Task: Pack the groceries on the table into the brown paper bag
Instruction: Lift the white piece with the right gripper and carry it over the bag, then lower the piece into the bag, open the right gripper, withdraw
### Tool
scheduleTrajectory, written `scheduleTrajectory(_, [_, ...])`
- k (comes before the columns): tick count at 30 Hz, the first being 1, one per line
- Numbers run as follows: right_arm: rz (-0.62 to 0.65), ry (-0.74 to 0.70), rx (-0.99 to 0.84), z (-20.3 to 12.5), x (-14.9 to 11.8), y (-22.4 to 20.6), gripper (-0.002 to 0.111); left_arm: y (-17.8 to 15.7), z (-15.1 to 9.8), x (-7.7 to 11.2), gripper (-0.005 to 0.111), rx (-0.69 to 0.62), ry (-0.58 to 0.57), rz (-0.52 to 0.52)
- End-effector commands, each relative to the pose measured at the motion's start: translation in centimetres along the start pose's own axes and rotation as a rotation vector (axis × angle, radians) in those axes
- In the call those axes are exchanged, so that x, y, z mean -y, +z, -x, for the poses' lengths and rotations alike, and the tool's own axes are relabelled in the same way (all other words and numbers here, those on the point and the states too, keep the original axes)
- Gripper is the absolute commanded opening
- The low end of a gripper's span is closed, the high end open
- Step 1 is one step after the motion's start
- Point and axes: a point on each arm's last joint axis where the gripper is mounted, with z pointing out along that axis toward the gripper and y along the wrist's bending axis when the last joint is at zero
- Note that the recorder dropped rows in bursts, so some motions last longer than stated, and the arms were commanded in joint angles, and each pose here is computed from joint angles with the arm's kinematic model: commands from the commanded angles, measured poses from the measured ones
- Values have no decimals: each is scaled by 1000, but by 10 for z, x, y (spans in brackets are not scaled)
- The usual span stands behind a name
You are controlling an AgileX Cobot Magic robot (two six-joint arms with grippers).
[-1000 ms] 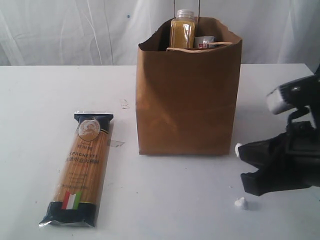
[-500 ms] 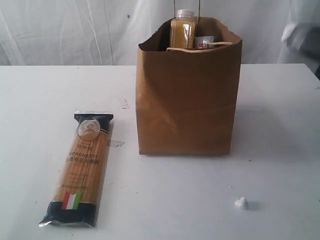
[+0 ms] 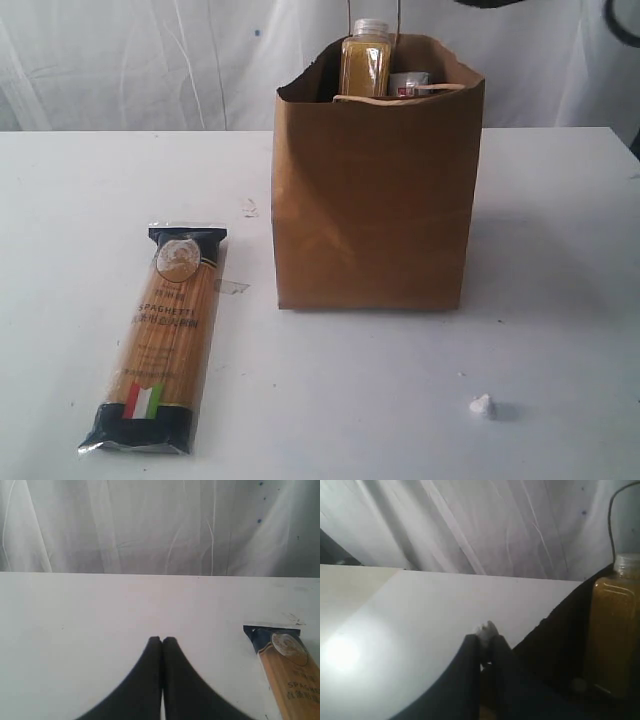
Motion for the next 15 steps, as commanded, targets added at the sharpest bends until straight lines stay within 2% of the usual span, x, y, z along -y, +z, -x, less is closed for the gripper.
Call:
scheduleTrajectory(1, [-60,-40,-49,-6,21,42,0,0,-1,1,1,3,10,-10])
scheduleTrajectory(7, [-92,-47,-131,-25,38,69,0,0,-1,1,1,3,10,-10])
scheduleTrajectory(15, [-117,-84,-116,-24,41,71,0,0,-1,1,1,3,10,-10])
